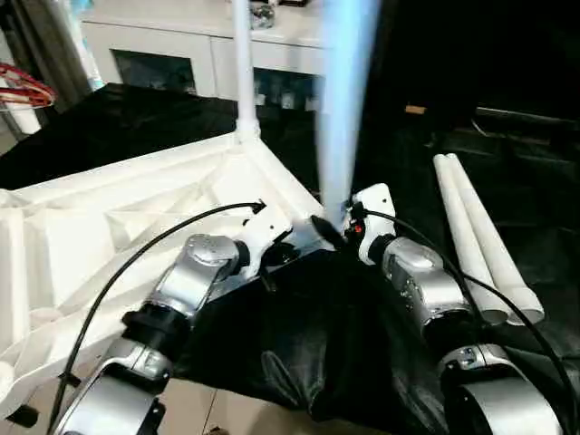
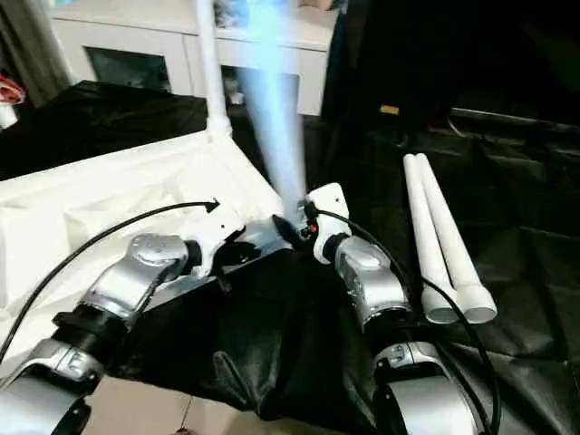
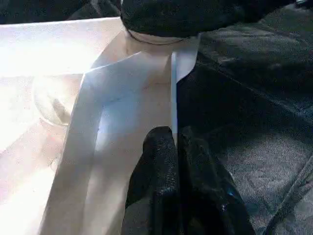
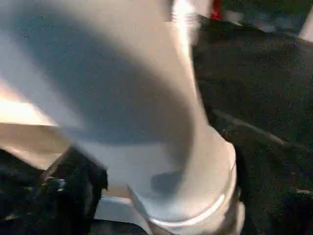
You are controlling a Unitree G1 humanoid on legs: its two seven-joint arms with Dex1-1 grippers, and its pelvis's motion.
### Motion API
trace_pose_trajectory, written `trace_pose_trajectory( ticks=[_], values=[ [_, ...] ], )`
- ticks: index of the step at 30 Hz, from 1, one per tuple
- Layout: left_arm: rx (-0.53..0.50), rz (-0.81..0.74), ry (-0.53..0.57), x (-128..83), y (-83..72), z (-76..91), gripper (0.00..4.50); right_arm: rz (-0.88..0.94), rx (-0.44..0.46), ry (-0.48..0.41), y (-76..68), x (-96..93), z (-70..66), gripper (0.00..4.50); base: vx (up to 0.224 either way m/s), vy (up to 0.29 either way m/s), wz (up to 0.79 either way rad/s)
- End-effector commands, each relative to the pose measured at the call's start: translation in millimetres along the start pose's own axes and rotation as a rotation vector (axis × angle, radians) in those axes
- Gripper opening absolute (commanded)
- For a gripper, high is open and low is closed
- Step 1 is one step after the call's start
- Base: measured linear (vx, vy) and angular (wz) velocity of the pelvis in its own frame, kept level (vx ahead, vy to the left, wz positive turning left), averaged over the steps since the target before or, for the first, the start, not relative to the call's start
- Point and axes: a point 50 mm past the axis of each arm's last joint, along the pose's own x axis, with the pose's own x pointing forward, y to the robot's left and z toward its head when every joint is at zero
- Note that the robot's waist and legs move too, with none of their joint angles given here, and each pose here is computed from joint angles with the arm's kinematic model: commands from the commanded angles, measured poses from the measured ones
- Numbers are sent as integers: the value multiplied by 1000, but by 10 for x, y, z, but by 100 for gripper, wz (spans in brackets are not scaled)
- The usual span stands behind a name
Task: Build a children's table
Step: Insert table leg to table base
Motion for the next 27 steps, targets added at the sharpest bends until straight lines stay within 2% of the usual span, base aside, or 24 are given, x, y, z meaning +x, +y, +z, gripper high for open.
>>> trace_pose_trajectory(
  ticks=[1,7,11,16,18,19,27],
  values=[
    [73,-109,-113,-29,-104,169,0,216,-13,72,189,-26,-141,389,0,0,0],
    [108,-195,-90,-139,-139,93,0,295,-21,100,109,-157,-154,389,0,0,0],
    [110,-202,-88,-175,-134,80,0,277,-9,105,73,-165,-171,354,0,0,0],
    [116,-206,-80,-237,-115,55,0,273,64,78,83,-189,-198,308,0,0,0],
    [119,-196,-74,-256,-94,42,0,276,80,65,82,-213,-210,308,0,0,0],
    [120,-192,-72,-263,-85,35,0,274,87,64,78,-228,-223,288,0,0,0],
    [116,-185,-63,-296,-66,1,0,257,132,72,47,-343,-359,276,0,0,0]
  ],
)
